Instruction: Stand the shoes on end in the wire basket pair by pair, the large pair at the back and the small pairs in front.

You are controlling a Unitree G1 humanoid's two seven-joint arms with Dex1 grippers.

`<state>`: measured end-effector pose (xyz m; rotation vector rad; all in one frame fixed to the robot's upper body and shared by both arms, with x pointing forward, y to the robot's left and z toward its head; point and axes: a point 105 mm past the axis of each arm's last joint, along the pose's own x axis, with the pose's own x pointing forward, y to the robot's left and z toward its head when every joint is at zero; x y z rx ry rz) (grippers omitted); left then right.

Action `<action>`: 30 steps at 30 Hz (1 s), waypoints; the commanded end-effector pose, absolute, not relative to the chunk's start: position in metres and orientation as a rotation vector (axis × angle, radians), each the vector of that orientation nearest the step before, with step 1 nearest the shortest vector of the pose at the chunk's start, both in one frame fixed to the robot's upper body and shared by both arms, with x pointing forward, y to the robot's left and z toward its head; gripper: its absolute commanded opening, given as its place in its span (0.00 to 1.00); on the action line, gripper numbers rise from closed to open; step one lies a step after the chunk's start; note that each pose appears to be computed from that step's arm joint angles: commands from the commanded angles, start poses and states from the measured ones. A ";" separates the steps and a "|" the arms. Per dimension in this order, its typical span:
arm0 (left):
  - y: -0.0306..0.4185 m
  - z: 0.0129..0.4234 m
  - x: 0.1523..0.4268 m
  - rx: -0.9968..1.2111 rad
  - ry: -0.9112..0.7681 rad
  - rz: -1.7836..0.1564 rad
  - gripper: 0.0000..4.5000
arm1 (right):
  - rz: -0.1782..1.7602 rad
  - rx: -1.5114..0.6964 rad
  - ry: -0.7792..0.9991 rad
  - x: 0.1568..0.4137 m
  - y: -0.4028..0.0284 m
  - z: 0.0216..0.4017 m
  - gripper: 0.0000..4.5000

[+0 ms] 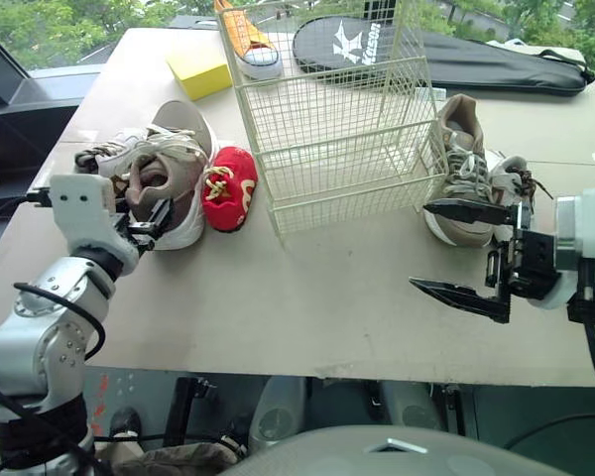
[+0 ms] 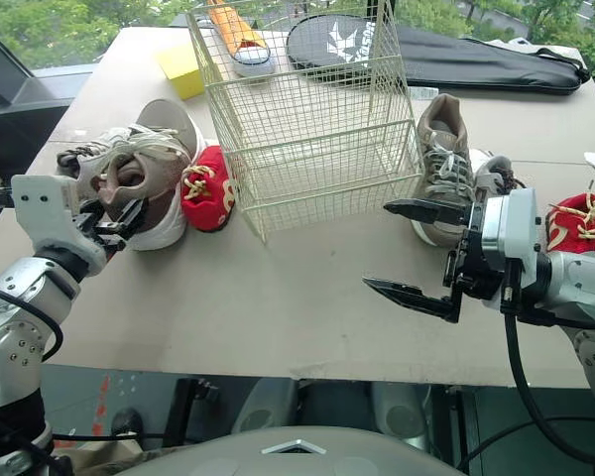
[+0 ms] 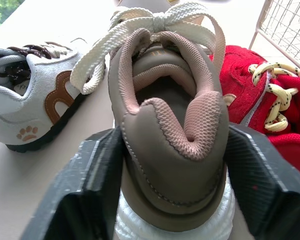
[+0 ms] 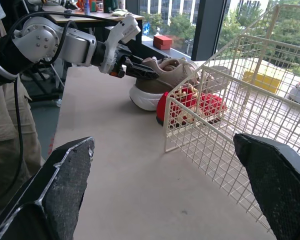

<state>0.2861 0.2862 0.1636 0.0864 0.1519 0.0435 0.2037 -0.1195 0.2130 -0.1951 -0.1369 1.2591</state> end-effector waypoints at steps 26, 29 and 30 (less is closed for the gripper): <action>0.261 0.335 0.252 0.128 -0.610 -0.157 0.16 | 1.178 0.098 -0.293 0.259 -0.098 0.273 1.00; 0.238 0.364 0.250 0.085 -0.677 -0.386 0.16 | 1.199 0.197 -0.260 0.271 -0.087 0.294 1.00; 0.234 0.368 0.249 0.069 -0.683 -0.430 0.16 | 1.196 0.204 -0.241 0.274 -0.086 0.298 1.00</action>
